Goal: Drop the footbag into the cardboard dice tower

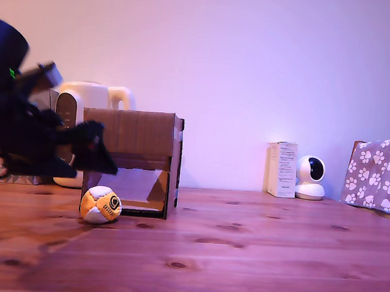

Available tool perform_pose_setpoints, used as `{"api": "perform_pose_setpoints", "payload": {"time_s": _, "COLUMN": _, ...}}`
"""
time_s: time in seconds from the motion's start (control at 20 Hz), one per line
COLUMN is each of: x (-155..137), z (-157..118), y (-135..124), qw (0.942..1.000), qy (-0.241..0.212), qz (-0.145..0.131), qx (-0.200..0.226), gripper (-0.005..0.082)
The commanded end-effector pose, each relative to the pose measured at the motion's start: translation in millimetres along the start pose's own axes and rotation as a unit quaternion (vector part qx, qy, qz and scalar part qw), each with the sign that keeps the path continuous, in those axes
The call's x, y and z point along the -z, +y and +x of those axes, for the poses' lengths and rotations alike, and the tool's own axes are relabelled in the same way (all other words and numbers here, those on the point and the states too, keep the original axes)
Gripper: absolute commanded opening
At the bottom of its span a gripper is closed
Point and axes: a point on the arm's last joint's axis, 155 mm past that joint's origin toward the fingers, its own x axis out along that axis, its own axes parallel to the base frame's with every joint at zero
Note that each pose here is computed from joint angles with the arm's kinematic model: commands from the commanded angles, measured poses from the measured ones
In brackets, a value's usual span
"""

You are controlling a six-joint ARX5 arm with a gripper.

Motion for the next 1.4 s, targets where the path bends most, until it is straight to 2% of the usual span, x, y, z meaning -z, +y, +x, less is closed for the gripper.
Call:
{"api": "perform_pose_setpoints", "payload": {"time_s": 0.0, "x": 9, "z": 9, "y": 3, "qw": 0.9999, "qy": 0.012, "qz": 0.002, "qx": -0.001, "gripper": 0.0790}}
{"api": "perform_pose_setpoints", "payload": {"time_s": 0.3, "x": 44, "z": 31, "y": 10, "qw": 0.9973, "qy": 0.072, "qz": -0.015, "qx": -0.004, "gripper": 0.0788}}
{"api": "perform_pose_setpoints", "payload": {"time_s": 0.4, "x": 54, "z": 33, "y": 11, "qw": 0.9964, "qy": 0.084, "qz": -0.017, "qx": -0.005, "gripper": 0.0740}}
{"api": "perform_pose_setpoints", "payload": {"time_s": 0.5, "x": 58, "z": 33, "y": 11, "qw": 0.9958, "qy": 0.089, "qz": -0.019, "qx": -0.005, "gripper": 0.0597}}
{"api": "perform_pose_setpoints", "payload": {"time_s": 0.65, "x": 55, "z": 34, "y": 11, "qw": 0.9961, "qy": 0.086, "qz": -0.018, "qx": -0.005, "gripper": 0.0217}}
{"api": "perform_pose_setpoints", "payload": {"time_s": 0.7, "x": 54, "z": 35, "y": 11, "qw": 0.9962, "qy": 0.085, "qz": -0.017, "qx": -0.005, "gripper": 0.0142}}
{"api": "perform_pose_setpoints", "payload": {"time_s": 0.95, "x": 43, "z": 27, "y": -2, "qw": 0.9959, "qy": 0.088, "qz": -0.017, "qx": 0.010, "gripper": 0.0124}}
{"api": "perform_pose_setpoints", "payload": {"time_s": 1.15, "x": 23, "z": 7, "y": -21, "qw": 0.9970, "qy": 0.072, "qz": -0.006, "qx": 0.026, "gripper": 0.0124}}
{"api": "perform_pose_setpoints", "payload": {"time_s": 1.35, "x": 22, "z": -20, "y": -26, "qw": 0.9982, "qy": 0.054, "qz": -0.001, "qx": 0.025, "gripper": 0.0125}}
